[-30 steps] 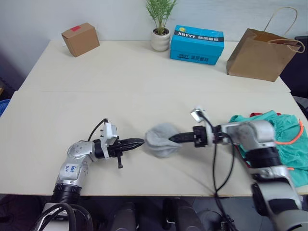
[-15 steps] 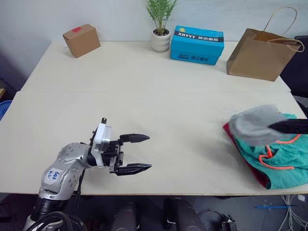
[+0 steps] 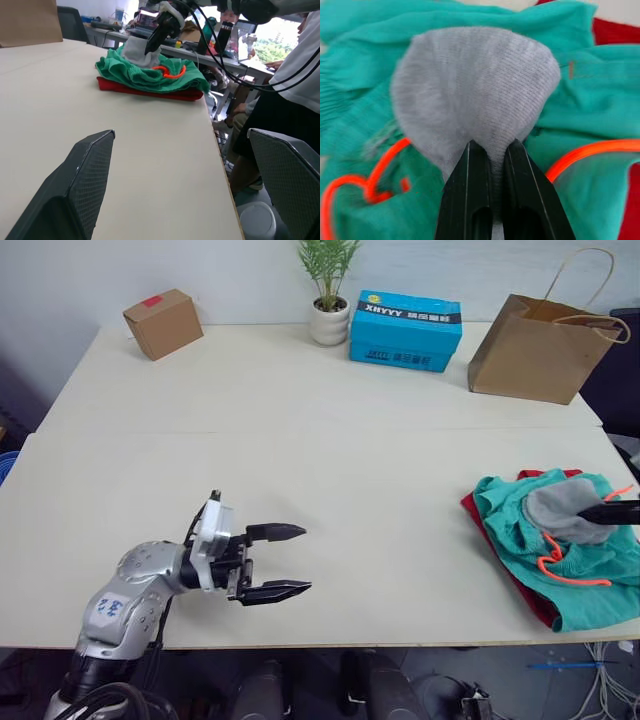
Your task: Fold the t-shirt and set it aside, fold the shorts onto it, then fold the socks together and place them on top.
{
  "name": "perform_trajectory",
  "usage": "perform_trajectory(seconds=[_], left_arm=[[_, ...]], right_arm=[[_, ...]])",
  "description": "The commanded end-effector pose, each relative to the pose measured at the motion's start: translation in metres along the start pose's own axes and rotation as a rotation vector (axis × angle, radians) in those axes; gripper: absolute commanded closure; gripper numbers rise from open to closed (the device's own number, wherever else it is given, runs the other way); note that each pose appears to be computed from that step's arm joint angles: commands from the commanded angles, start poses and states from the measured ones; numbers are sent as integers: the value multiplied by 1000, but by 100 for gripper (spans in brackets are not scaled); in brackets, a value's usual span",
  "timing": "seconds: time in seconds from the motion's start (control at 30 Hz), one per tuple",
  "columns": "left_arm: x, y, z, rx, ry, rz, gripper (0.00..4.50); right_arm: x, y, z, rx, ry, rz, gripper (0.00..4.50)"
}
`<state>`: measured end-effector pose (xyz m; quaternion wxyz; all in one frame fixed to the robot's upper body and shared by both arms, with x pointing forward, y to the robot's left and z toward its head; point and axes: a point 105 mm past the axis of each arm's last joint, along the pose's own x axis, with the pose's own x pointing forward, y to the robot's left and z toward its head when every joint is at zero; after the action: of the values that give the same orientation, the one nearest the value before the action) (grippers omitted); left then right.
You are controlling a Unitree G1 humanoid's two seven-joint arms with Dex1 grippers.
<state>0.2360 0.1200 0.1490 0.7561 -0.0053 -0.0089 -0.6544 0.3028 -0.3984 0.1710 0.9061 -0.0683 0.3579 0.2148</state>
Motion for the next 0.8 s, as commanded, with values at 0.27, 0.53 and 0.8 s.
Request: perform_trajectory(seconds=[0.27,0.53,0.8], left_arm=[[-11,4,20,153,-7,79,0],[-22,16,17,202,69,129,0],[-60,51,3,366,296,401,0]], right_arm=[[-45,-13,3,-23,-27,-79,157],[-88,-6,41,-152,-77,-121,2],[-8,85,115,-663,-429,222,2]])
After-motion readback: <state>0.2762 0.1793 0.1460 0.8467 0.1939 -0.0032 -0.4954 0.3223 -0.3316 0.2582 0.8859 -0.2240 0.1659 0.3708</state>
